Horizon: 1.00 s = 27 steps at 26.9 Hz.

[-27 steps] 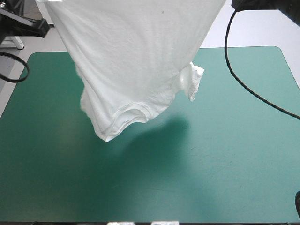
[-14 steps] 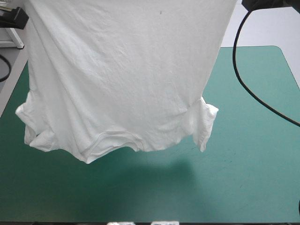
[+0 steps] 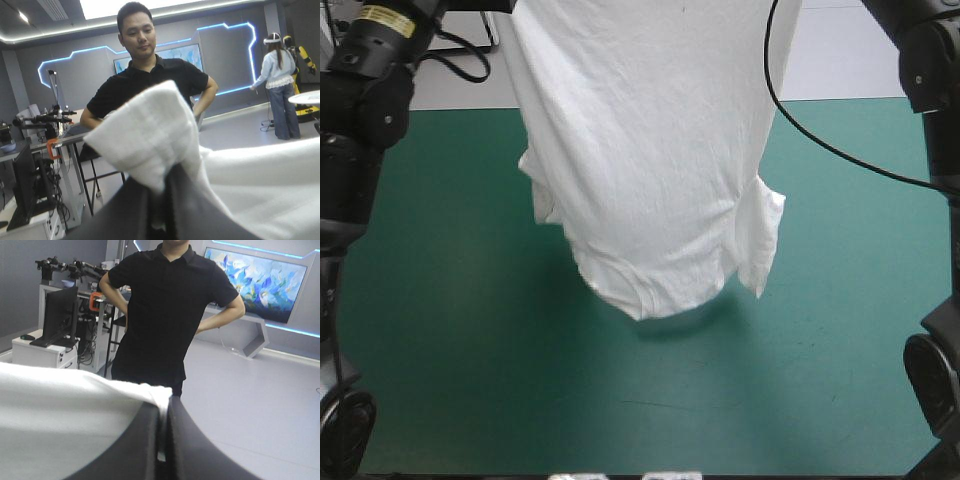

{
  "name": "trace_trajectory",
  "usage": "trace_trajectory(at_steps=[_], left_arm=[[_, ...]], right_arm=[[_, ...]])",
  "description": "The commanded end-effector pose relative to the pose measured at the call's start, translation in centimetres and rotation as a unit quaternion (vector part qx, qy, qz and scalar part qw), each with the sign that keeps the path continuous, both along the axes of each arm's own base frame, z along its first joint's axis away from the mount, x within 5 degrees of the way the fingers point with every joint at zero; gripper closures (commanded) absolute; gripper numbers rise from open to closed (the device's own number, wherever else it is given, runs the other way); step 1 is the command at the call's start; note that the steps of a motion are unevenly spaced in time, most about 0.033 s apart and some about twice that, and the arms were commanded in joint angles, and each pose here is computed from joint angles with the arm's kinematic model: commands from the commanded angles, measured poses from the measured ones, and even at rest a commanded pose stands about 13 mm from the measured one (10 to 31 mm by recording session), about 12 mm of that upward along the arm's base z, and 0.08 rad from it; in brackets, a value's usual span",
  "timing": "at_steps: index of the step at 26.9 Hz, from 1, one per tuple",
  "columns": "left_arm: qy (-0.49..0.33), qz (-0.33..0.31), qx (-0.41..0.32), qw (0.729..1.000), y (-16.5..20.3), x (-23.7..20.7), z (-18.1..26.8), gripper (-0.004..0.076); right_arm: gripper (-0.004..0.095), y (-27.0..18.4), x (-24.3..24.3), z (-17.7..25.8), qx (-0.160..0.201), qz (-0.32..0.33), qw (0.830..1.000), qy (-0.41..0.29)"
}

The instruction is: Fold the cloth

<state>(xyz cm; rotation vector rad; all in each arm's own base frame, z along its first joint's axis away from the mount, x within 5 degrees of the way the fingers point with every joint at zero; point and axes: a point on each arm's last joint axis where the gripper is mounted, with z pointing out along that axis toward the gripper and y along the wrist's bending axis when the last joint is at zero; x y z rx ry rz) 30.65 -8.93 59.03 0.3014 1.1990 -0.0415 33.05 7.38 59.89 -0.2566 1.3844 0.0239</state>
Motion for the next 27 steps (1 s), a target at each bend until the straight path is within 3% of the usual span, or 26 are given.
trace_trajectory(at_steps=[1,9,13,17,22,27], left_arm=[[-0.127,-0.005,-0.03,0.991,0.2,-1.1,2.7,0.0733],[-0.137,-0.006,-0.033,0.99,-0.2,0.4,2.5,0.0733],[-0.063,-0.002,-0.014,0.998,-0.8,2.6,0.4,0.0733],[0.078,0.009,0.01,0.997,-1.3,6.8,-4.4,0.0733],[0.187,0.02,0.003,0.982,-0.9,10.0,-10.2,0.0733],[0.37,0.053,-0.005,0.928,1.6,7.3,-19.4,0.0733]], right_arm=[[0.0925,-0.5,-1.2,2.6,0.011,-0.01,0.992,-0.124],[0.0925,-0.4,-0.7,2.5,0.013,-0.009,0.991,-0.136],[0.0925,-0.1,0.8,1.1,0.013,-0.003,0.996,-0.089],[0.0925,0.4,4.5,-3.1,0.024,0.011,0.999,0.023],[0.0925,0.6,8.3,-9.3,0.036,0.022,0.986,0.159],[0.0925,-0.6,7.2,-16.8,0.018,0.006,0.948,0.317]])
